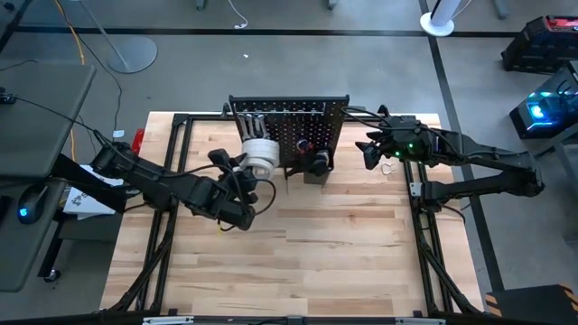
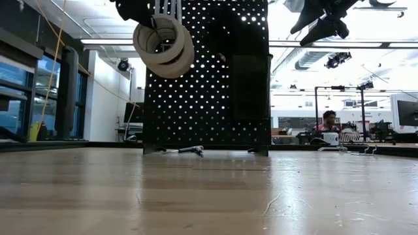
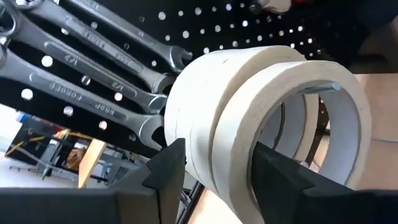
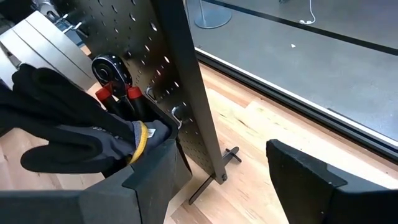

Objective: Hang tools onto peg board
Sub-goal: Hang the masking tape onto the pegboard

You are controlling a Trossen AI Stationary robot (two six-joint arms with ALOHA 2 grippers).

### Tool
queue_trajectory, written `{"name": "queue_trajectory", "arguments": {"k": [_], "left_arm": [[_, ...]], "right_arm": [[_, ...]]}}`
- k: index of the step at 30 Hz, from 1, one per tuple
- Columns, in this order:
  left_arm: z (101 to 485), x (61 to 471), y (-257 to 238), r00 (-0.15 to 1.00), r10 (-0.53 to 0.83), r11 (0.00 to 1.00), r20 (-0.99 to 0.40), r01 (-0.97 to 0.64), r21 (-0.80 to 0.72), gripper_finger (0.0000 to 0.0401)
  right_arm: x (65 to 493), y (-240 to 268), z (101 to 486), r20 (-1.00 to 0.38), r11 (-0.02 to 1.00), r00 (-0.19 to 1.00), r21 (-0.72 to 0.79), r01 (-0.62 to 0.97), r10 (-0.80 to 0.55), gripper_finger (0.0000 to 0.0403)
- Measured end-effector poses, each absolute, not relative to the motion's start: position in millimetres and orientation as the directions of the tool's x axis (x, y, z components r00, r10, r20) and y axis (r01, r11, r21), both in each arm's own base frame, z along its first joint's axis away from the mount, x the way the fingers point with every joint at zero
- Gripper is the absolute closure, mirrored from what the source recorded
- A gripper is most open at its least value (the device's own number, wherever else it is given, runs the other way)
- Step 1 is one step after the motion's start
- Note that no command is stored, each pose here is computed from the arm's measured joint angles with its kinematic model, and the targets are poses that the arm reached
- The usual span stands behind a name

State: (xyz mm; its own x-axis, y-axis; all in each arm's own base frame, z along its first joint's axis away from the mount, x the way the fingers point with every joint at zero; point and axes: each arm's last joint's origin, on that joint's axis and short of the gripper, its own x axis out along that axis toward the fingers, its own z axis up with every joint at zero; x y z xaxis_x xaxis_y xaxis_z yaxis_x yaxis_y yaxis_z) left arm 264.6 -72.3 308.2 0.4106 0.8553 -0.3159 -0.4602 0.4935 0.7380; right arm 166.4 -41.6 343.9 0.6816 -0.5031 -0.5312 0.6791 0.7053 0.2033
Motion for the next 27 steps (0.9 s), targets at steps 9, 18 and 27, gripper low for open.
{"name": "queue_trajectory", "arguments": {"k": [9, 18, 27], "left_arm": [[321.4, 267.3, -73.5, 0.422, 0.861, 0.468, -0.283, -0.441, 0.766, 0.0231], [322.0, 268.3, -74.1, 0.442, 0.795, 0.59, -0.415, -0.404, 0.699, 0.0231], [322.5, 268.5, -70.2, 0.435, 0.786, 0.61, -0.439, -0.43, 0.666, 0.0231]], "right_arm": [[166.4, -41.6, 343.9, -0.531, 0.707, 0.682, 0.202, 0.678, -0.502, 0.0162], [166.5, -41.3, 343.8, -0.534, 0.713, 0.688, 0.207, 0.67, -0.492, 0.0162], [166.5, -41.3, 343.8, -0.534, 0.714, 0.687, 0.204, 0.67, -0.493, 0.0162]]}}
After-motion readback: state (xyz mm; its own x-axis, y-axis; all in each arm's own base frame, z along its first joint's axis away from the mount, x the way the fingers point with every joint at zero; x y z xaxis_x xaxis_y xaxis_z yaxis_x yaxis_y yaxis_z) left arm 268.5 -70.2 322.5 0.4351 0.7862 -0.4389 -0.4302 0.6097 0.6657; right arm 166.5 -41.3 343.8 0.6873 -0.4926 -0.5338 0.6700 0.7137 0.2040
